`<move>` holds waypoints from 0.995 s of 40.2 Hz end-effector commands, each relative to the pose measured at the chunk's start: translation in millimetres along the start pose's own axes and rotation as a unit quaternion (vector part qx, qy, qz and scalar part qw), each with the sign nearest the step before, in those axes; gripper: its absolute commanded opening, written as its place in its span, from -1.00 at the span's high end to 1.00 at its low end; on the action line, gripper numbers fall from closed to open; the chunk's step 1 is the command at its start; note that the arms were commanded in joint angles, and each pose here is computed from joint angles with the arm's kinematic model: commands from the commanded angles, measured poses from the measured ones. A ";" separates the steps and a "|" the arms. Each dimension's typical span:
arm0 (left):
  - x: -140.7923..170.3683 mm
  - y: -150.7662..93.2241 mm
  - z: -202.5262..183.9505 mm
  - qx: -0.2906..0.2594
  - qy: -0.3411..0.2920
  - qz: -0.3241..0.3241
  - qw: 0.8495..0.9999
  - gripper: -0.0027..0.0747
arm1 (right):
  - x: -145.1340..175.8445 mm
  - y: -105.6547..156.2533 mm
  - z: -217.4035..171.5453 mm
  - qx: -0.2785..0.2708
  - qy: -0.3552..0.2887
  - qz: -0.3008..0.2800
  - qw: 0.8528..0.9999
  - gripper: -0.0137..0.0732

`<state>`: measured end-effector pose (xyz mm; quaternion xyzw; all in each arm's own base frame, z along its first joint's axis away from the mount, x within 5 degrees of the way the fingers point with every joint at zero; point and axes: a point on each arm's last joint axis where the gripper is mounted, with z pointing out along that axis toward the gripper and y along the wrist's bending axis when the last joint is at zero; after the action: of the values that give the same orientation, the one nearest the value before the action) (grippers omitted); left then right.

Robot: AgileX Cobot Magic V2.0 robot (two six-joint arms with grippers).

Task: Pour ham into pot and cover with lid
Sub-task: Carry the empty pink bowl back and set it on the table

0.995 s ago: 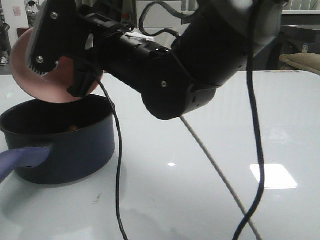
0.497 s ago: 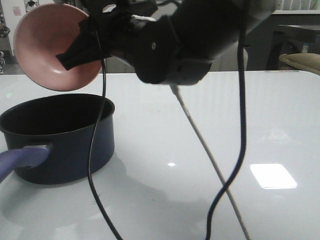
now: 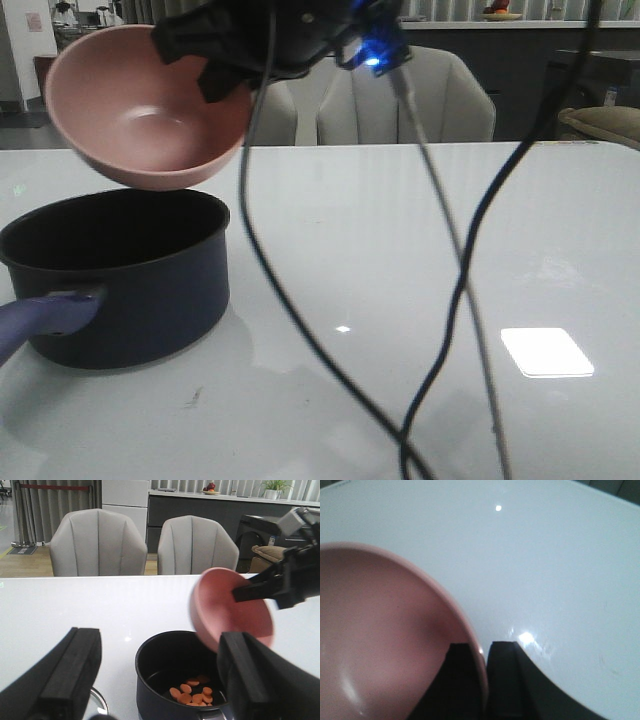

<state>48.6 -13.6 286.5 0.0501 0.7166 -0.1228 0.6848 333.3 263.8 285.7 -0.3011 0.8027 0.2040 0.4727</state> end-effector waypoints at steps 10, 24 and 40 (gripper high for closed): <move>-14.8 -1.5 -1.7 0.006 -0.048 -0.004 0.999 -0.38 | -16.8 -95.4 -82.6 0.033 0.054 0.080 0.995 0.37; -14.8 -1.5 -1.7 0.006 -0.048 -0.004 0.999 -0.38 | 49.8 -165.8 -105.1 0.111 0.133 0.216 0.961 0.37; -14.8 -1.5 -1.7 0.006 -0.048 -0.004 0.999 -0.38 | 95.6 -177.2 -78.6 0.092 0.231 0.233 0.940 0.37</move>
<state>48.6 -13.6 286.5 0.0501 0.7166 -0.1228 0.6848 364.4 58.7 222.3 -0.1029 0.9562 0.1548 0.2262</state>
